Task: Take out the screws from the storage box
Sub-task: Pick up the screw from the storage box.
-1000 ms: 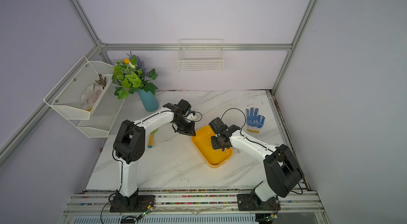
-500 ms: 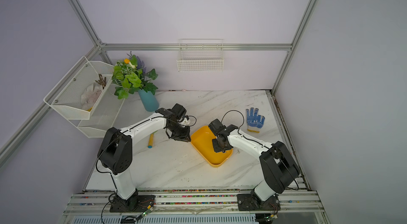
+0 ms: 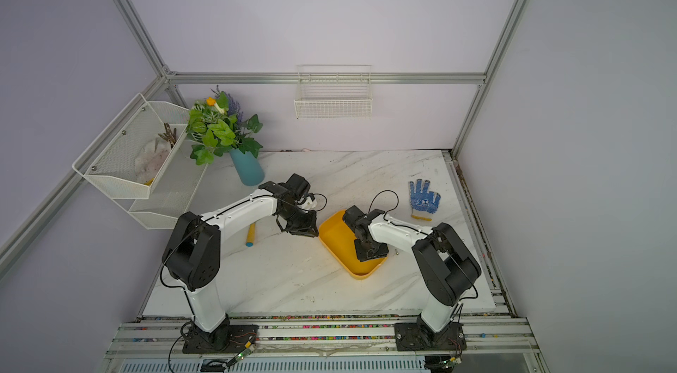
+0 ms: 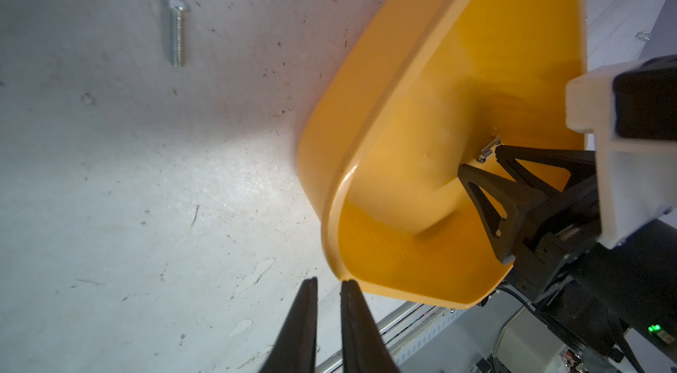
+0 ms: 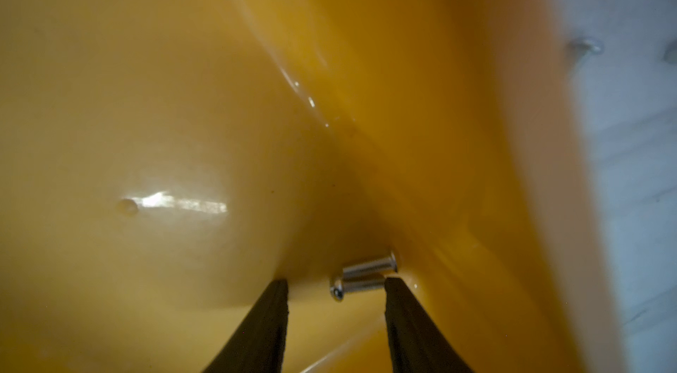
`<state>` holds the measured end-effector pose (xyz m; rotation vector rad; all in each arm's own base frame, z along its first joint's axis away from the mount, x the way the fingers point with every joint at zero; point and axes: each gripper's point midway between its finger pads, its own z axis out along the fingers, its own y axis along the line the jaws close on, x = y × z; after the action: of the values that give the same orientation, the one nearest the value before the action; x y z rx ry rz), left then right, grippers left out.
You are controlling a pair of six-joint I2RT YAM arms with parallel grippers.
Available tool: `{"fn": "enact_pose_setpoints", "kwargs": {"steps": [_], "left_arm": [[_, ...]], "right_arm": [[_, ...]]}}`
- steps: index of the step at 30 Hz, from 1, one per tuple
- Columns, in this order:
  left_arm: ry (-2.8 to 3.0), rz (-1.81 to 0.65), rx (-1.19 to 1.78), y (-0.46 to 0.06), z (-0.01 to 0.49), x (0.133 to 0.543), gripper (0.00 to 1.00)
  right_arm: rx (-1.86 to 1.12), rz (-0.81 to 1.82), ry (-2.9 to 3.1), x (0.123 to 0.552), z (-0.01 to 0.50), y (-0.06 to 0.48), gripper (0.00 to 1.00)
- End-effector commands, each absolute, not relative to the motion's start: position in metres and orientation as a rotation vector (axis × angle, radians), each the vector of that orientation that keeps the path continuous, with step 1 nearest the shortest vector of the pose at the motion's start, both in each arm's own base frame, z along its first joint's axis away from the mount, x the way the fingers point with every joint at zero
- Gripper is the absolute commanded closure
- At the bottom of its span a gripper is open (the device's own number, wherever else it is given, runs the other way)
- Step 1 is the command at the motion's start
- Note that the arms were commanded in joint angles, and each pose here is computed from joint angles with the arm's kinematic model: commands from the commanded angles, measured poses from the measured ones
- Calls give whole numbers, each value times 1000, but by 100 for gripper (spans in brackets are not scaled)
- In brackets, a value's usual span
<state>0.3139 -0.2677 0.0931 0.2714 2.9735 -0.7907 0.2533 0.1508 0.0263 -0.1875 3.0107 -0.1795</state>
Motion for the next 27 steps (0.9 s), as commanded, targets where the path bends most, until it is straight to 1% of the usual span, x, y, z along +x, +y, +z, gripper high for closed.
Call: {"fn": "enact_pose_setpoints", "kwargs": {"steps": [1, 3, 5, 8, 11, 18, 23, 27], "left_arm": [[2899, -822, 284, -273, 112, 336, 81], [2877, -843, 283, -276, 119, 345, 81], [2870, -866, 280, -279, 124, 352, 81], [2861, -878, 279, -281, 127, 358, 80], [2873, -911, 281, -283, 124, 361, 80], [2895, -926, 269, -282, 117, 361, 80], [2899, -949, 260, -282, 115, 357, 80], [2898, -953, 267, -282, 114, 357, 80]], "right_arm": [[-191, -222, 3009, 255, 21, 148, 52], [-199, -212, 3028, 253, 16, 150, 53], [-196, -199, 3048, 248, 14, 150, 58], [-191, -196, 3029, 248, 16, 147, 63], [-218, -187, 3028, 248, 13, 148, 70], [-264, -135, 3022, 251, 12, 156, 80], [-305, -117, 2997, 256, 17, 160, 84], [-397, -65, 2927, 271, 23, 172, 83]]}}
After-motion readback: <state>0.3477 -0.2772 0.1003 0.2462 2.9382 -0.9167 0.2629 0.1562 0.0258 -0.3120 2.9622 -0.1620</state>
